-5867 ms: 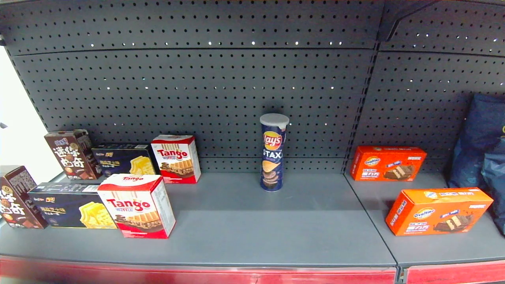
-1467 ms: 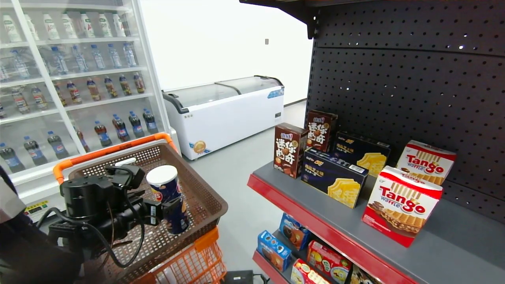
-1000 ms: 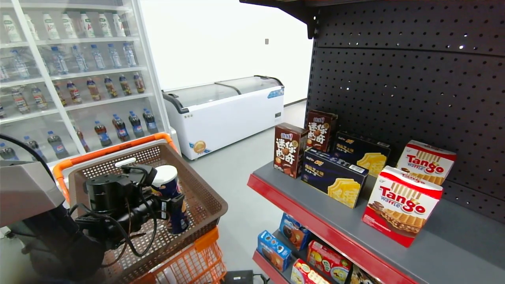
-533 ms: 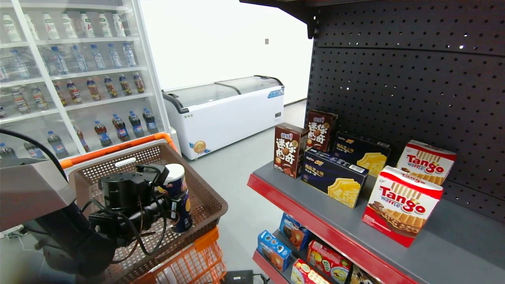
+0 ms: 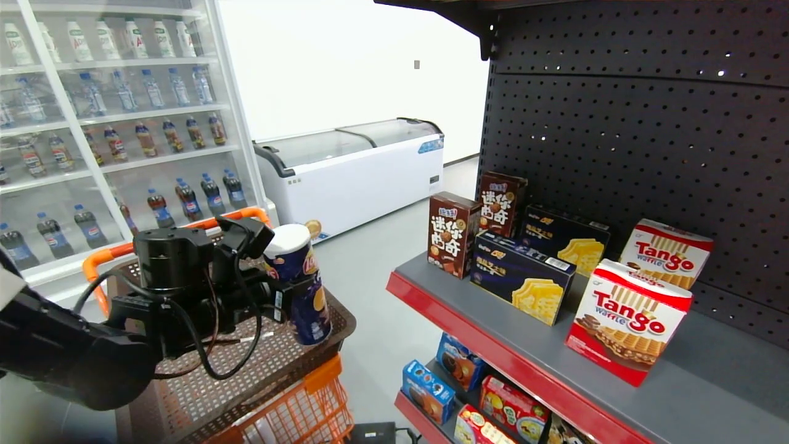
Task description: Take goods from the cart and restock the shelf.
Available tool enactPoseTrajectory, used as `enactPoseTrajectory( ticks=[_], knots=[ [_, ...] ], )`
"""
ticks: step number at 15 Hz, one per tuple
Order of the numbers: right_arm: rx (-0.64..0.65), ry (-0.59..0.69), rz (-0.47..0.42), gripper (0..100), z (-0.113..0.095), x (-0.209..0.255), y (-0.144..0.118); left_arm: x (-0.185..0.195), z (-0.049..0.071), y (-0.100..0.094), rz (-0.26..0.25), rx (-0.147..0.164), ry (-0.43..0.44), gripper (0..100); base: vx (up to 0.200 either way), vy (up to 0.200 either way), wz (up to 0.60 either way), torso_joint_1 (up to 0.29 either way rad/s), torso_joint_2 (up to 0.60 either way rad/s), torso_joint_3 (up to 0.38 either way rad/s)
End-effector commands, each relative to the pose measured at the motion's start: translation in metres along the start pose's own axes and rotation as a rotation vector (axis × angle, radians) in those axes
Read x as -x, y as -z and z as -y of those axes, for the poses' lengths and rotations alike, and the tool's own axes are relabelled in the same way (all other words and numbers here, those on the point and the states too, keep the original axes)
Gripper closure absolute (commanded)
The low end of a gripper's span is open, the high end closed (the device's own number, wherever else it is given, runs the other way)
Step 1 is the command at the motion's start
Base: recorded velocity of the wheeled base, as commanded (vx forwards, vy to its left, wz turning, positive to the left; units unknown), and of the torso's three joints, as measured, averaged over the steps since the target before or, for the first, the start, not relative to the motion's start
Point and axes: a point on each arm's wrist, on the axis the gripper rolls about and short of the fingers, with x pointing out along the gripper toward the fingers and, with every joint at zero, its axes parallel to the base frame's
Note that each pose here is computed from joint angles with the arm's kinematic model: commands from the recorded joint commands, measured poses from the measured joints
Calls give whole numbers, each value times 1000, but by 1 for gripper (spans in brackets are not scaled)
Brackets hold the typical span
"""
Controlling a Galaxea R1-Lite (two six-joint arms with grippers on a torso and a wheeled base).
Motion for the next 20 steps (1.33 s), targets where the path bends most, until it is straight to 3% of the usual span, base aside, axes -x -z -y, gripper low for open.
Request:
enactPoseTrajectory(
  ticks=[1, 2, 4, 6, 8, 12, 15, 18, 20],
  knots=[
    [0, -1, 1, 0, 0, 0, 0, 40, 20, -40, 119, -29, 164, 100, 0, 0, 0, 0, 0, 0],
    [0, -2, 1, 0, 0, 0, 0, 47, 22, -44, 135, -21, 220, 100, 0, 0, 0, 0, 0, 0],
    [0, -1, 1, 0, 0, 0, 0, 63, 30, -49, 160, -35, 325, 100, 0, 0, 0, 0, 0, 0],
    [0, -1, 1, 0, 0, 0, 0, 73, 34, -47, 118, -25, 376, 100, 0, 0, 0, 0, 0, 0],
    [2, -2, 1, 0, 0, 0, 0, 75, 35, -45, 124, -43, 401, 100, 0, 0, 0, 0, 0, 0],
    [2, -1, 1, 0, 0, 0, 0, 85, 42, -65, 203, -86, 517, 100, 0, 0, 0, 0, 0, 0],
    [0, -1, 1, 0, 0, 0, 0, 93, 57, -74, 234, -111, 575, 100, 0, 0, 0, 0, 0, 0],
    [2, -2, 1, 0, 0, 0, 0, 119, 80, -73, 140, -95, 671, 100, 0, 0, 0, 0, 0, 0],
    [2, -2, 1, 0, 0, 0, 0, 126, 84, -72, 120, -94, 684, 100, 0, 0, 0, 0, 0, 0]
  ],
)
